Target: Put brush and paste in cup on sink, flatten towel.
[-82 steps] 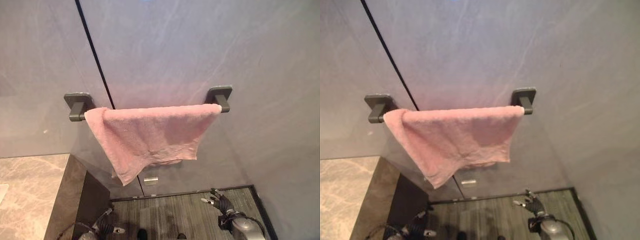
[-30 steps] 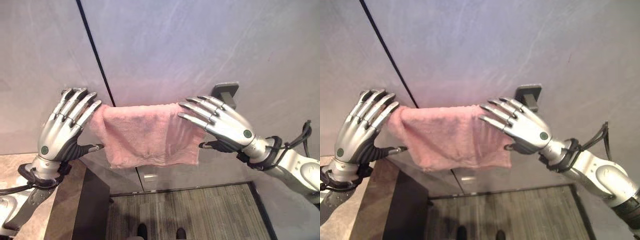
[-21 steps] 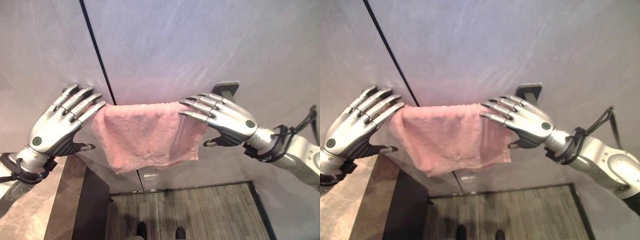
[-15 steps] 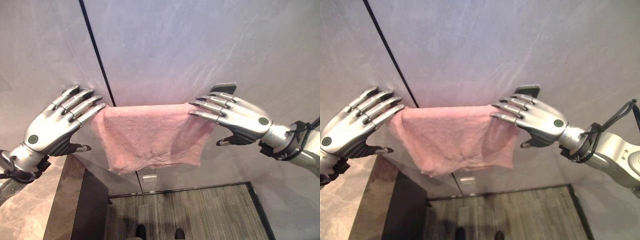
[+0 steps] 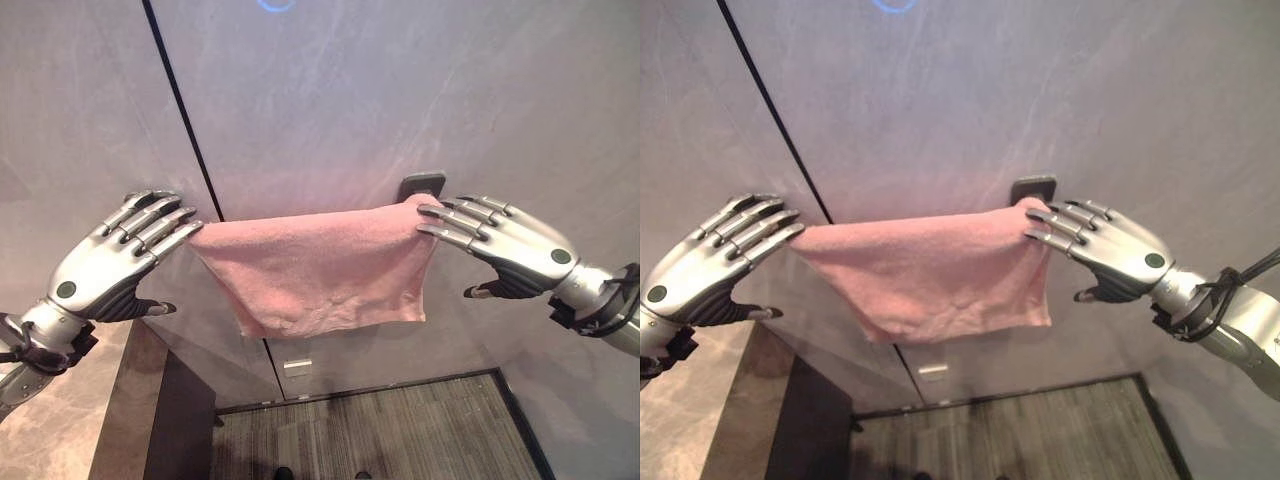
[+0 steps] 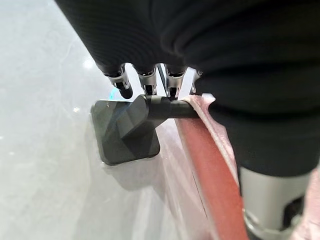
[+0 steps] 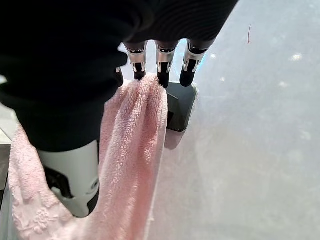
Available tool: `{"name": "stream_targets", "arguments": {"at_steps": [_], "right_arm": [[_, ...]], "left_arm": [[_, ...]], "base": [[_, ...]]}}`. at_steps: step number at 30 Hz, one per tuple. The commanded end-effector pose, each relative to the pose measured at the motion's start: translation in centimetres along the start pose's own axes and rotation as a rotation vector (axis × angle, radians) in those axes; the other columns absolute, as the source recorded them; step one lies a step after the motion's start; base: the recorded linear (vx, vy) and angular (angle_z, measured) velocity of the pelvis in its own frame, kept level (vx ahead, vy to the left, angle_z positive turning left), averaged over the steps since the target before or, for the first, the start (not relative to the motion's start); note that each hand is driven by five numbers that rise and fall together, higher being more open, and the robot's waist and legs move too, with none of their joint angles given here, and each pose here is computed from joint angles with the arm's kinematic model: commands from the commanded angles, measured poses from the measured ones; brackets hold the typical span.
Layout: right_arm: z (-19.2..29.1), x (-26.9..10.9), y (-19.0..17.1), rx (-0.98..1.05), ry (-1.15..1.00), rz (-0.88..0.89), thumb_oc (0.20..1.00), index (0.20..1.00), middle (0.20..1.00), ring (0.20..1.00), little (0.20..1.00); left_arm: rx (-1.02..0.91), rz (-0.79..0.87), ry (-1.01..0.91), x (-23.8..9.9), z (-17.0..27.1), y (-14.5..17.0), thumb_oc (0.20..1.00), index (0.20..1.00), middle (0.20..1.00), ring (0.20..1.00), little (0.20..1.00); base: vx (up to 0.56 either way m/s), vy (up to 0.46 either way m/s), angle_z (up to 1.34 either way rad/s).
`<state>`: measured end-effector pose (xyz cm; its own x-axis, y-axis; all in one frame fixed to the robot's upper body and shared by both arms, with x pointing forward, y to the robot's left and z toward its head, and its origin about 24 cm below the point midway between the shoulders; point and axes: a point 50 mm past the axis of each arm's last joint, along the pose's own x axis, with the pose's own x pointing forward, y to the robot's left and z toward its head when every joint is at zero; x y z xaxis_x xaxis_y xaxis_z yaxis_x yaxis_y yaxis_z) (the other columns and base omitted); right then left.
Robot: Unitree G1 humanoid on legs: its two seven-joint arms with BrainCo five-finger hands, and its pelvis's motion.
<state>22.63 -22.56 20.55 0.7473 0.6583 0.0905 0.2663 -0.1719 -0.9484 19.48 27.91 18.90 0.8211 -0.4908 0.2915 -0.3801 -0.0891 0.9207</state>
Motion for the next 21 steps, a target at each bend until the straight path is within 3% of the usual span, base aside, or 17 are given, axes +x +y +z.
{"name": "stream_targets", "arguments": {"at_steps": [1, 7, 9, 10, 12, 13, 17, 21], "right_arm": [[-1.6, -3.8, 6.8, 0.087, 0.191, 0.387, 1.0, 1.0, 1.0, 1.0, 1.0], [-0.7, -2.4, 5.7, 0.176, 0.205, 0.195, 1.0, 1.0, 1.0, 1.0, 1.0], [0.3, -1.7, 5.7, 0.505, 0.339, -0.159, 1.0, 1.0, 1.0, 1.0, 1.0], [0.3, -1.8, 5.6, 0.506, 0.341, -0.16, 1.0, 1.0, 1.0, 1.0, 1.0], [1.2, -1.3, 4.5, 0.756, 0.389, -0.455, 1.0, 1.0, 1.0, 1.0, 1.0], [1.2, -1.3, 4.5, 0.786, 0.407, -0.503, 1.0, 1.0, 1.0, 1.0, 1.0], [1.7, -1.7, 4.9, 1.001, 0.477, -0.684, 1.0, 1.0, 1.0, 1.0, 1.0], [3.0, -2.9, 7.2, 1.188, 0.575, -0.704, 1.0, 1.0, 1.0, 1.0, 1.0]], "left_arm": [[0.023, -0.308, 0.277, -4.7, -3.5, -3.1, 1.0, 1.0, 1.0, 1.0, 1.0], [-0.151, -0.155, 0.36, -4.4, -2.4, -3.5, 1.0, 1.0, 1.0, 1.0, 1.0], [-0.525, 0.183, 0.54, -3.9, -1.0, -5.0, 1.0, 1.0, 1.0, 1.0, 1.0], [-0.524, 0.184, 0.538, -3.9, -1.0, -4.9, 1.0, 1.0, 1.0, 1.0, 1.0], [-0.699, 0.405, 0.592, -2.9, 0.0, -4.8, 1.0, 1.0, 1.0, 1.0, 1.0], [-0.731, 0.449, 0.613, -2.8, 0.1, -4.9, 1.0, 1.0, 1.0, 1.0, 1.0], [-0.924, 0.576, 0.662, -2.5, 1.3, -5.6, 1.0, 1.0, 1.0, 1.0, 1.0], [-1.16, 0.486, 0.784, -3.9, 3.7, -9.0, 1.0, 1.0, 1.0, 1.0, 1.0]], "base": [[0.0, 0.0, 0.0], [0.0, 0.0, 0.0], [-0.03, -0.034, 0.03], [-0.04, -0.03, 0.03], [-0.03, -0.037, 0.01], [0.0, 0.0, 0.0], [-0.01, -0.009, -0.02], [-0.02, -0.014, -0.04]]}}
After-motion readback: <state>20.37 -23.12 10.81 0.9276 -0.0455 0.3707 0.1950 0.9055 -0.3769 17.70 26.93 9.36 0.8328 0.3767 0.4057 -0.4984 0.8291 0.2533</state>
